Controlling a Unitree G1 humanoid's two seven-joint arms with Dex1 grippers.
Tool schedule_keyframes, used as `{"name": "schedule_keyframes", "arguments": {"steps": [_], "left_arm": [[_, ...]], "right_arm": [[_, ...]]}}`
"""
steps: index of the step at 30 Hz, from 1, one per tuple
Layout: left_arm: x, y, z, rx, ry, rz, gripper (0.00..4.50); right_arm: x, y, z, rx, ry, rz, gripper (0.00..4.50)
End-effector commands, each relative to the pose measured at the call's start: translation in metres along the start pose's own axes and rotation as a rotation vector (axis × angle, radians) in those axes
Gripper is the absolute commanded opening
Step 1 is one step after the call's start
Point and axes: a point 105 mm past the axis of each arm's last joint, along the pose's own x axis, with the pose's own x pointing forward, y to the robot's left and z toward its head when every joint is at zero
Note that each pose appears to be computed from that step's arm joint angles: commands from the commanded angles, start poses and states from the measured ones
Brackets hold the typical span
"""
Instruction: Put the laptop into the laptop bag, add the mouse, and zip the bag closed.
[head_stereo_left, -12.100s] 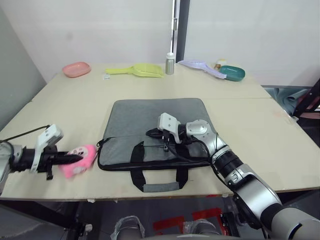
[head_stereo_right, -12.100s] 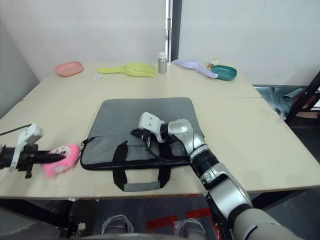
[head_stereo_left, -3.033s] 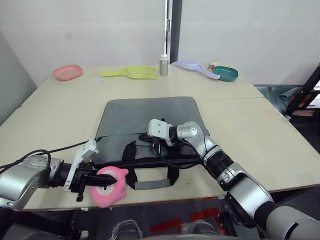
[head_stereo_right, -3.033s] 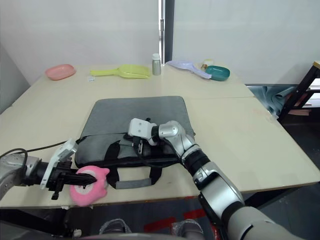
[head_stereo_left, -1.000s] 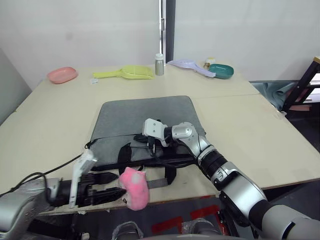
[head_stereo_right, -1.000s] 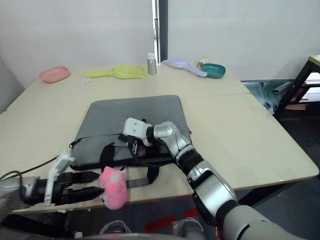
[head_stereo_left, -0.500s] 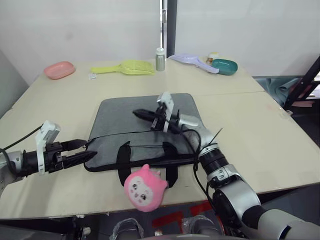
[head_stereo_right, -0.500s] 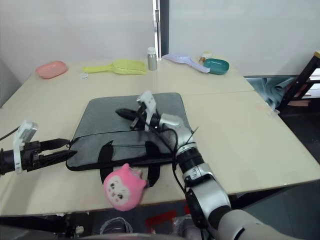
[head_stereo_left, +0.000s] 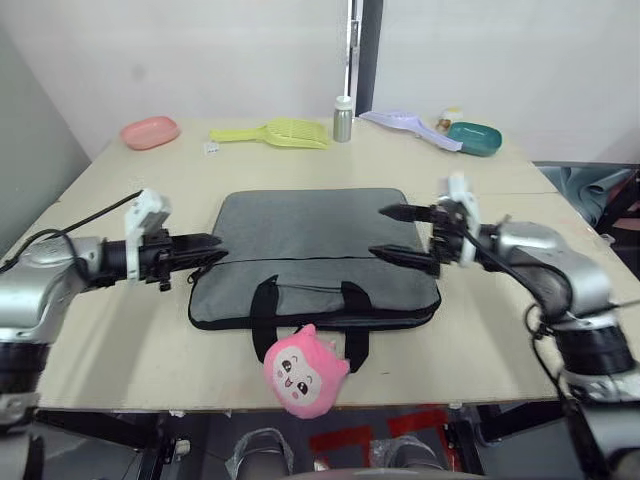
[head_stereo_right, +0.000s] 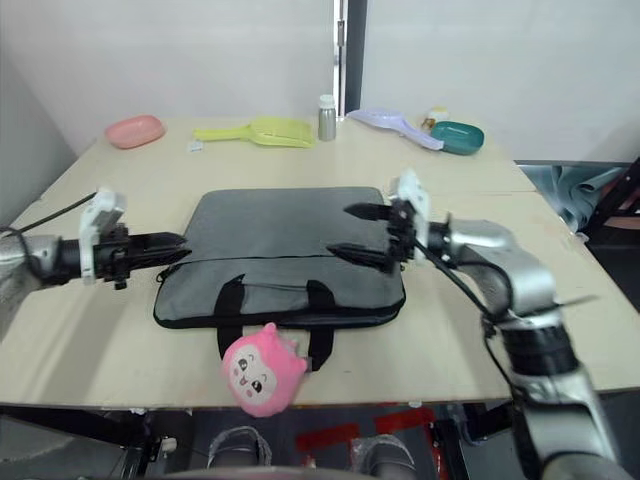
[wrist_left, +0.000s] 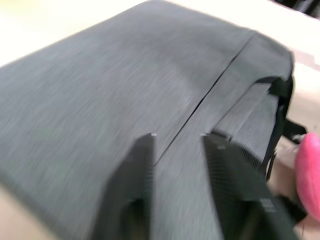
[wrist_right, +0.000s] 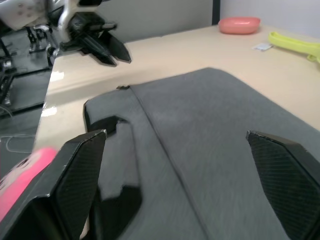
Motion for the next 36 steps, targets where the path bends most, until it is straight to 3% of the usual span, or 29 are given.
{"name": "schedule_keyframes", "arguments": {"steps": [1,6,10,17,23,36], "left_arm": [[0.026,0.000,0.012,0.076,-0.020,-0.081,0.13],[0.044,0.000,0.015,0.110,-0.022,-0.137,0.05],[0.105,-0.010,0.017,0.189,-0.052,-0.237,0.05],[0.155,-0.024,-0.002,0.205,-0.047,-0.314,0.05],[0.157,-0.010,-0.051,0.266,0.157,-0.247,0.05],[0.151,-0.013,-0.062,0.217,0.147,-0.250,0.05]], "right_arm": [[-0.015,0.029,0.016,-0.060,-0.012,0.073,4.50],[-0.019,0.041,0.013,-0.065,0.009,0.095,4.50],[-0.010,0.075,-0.016,-0.067,0.119,0.220,4.50],[0.014,0.089,-0.039,-0.166,0.176,0.329,4.50],[0.032,0.096,-0.048,-0.277,0.178,0.421,4.50],[0.086,0.089,-0.079,-0.547,0.166,0.593,4.50]]}}
